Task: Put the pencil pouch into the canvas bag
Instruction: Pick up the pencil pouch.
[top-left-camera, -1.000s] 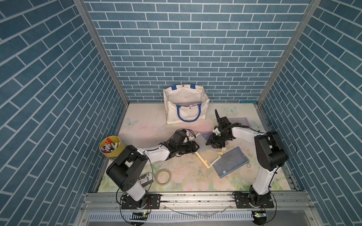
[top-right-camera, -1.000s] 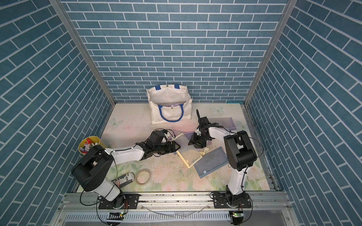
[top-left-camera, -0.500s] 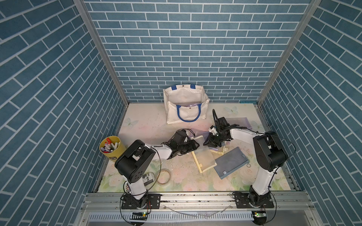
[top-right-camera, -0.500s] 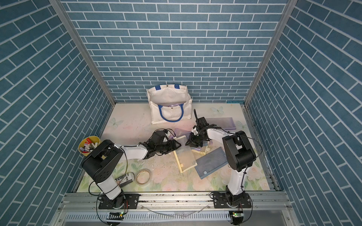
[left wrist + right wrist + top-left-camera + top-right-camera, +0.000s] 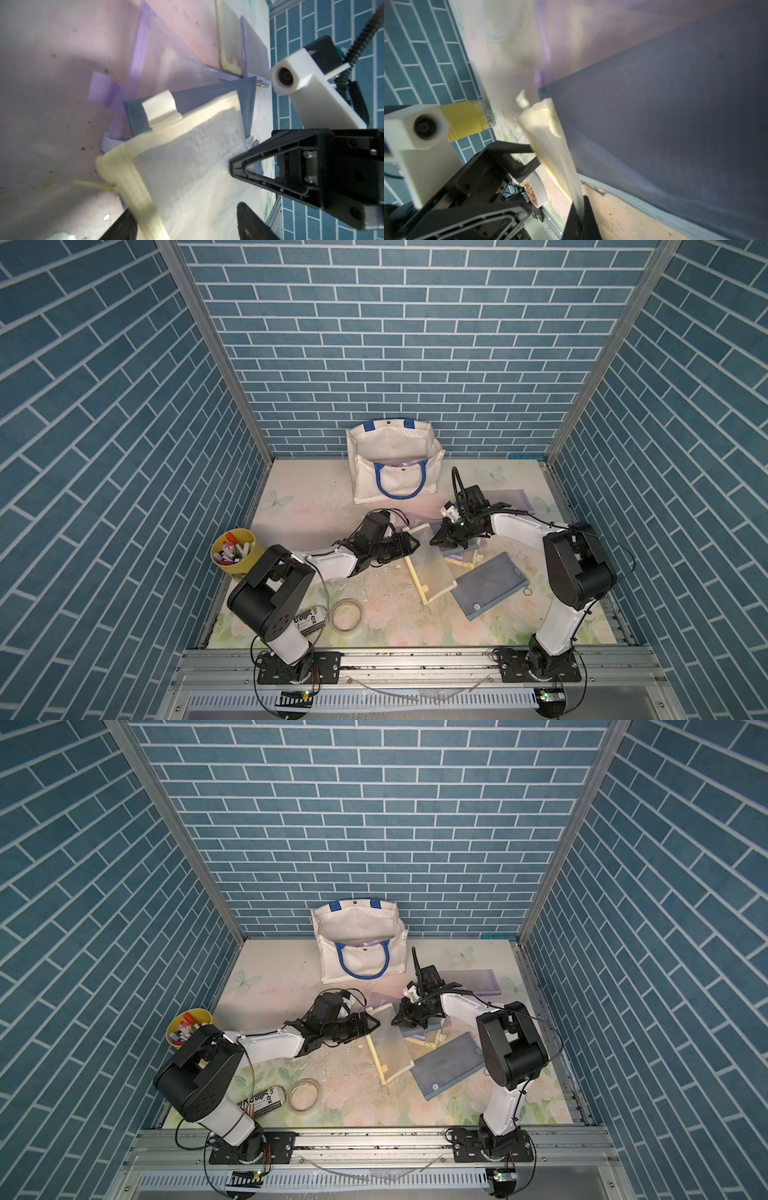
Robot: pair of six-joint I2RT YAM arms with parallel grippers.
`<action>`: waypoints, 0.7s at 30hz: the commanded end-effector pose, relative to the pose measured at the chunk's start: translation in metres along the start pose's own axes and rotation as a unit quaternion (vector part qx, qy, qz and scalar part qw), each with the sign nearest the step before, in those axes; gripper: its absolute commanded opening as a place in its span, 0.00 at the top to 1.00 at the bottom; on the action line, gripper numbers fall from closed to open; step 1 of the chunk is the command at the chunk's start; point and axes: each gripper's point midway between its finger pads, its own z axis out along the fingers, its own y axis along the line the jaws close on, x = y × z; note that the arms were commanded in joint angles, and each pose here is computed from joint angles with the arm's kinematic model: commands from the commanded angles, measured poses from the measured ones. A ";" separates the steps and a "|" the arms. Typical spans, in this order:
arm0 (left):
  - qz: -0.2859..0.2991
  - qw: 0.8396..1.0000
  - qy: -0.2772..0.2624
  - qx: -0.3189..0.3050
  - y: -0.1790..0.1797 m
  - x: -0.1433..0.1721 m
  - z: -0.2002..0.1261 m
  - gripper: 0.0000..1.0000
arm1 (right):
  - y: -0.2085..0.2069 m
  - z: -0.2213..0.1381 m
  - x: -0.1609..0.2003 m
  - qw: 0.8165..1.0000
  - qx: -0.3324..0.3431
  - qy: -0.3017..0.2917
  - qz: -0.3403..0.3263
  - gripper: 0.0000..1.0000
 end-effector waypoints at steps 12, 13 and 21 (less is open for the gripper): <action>0.080 0.964 -0.123 0.220 -0.098 -0.049 -0.116 0.03 | 0.150 -0.107 -0.020 0.966 -0.194 -0.094 -0.139 1.00; 0.084 0.962 -0.127 0.228 -0.103 -0.052 -0.119 0.03 | 0.158 -0.112 -0.022 0.963 -0.205 -0.101 -0.144 1.00; 0.112 0.949 -0.140 0.258 -0.132 -0.069 -0.128 0.03 | 0.205 -0.147 -0.036 0.937 -0.270 -0.145 -0.167 1.00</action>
